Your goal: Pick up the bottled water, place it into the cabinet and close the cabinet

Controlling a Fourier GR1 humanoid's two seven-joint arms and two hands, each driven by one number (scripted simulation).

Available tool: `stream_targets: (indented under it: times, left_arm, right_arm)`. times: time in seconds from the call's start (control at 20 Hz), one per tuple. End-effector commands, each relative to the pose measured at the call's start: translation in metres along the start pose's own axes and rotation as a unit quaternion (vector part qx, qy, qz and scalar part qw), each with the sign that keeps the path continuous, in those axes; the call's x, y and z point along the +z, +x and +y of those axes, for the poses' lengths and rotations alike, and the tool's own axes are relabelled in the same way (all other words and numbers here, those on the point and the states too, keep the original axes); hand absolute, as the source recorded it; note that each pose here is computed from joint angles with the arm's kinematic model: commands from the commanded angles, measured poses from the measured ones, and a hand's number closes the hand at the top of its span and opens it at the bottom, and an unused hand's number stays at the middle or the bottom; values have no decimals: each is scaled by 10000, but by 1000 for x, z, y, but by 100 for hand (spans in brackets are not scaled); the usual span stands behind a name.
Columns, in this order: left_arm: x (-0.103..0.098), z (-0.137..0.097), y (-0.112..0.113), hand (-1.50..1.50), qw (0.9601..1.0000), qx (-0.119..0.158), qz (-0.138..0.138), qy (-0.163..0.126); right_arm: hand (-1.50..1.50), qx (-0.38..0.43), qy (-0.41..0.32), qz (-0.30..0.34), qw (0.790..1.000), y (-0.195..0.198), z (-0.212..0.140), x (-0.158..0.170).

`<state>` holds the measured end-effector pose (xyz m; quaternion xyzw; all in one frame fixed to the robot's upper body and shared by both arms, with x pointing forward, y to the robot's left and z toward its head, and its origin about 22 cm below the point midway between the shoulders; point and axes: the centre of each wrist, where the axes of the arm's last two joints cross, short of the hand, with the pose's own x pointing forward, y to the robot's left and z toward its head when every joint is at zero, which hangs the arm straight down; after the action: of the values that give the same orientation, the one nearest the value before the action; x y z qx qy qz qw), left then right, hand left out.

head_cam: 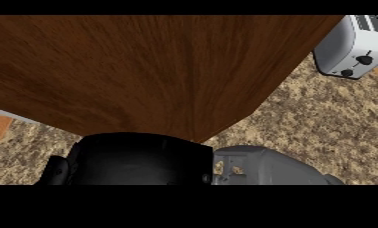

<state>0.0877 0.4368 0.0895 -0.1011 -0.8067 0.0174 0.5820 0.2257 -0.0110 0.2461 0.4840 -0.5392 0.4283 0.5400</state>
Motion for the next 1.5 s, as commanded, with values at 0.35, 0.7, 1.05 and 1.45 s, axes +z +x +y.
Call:
stream_targets:
  times: [0.35, 0.7, 1.05, 1.45]
  left_arm:
    - [38, 19, 25, -150, 9998, -48, -103, 163]
    - [35, 17, 26, -150, 9994, -119, -104, 293]
    - [57, 12, 26, -150, 9997, -28, -2, 236]
    - [34, 0, 13, -150, 9998, -20, 19, 206]
  right_arm:
    - [150, -1129, -451, 256, 9923, -21, -78, -10]
    - [150, -1194, -929, 202, 9883, -45, -125, 0]
    - [150, -774, -1590, -270, 9839, -63, -168, 46]
    - [150, -94, -1868, -592, 9806, -34, -174, 15]
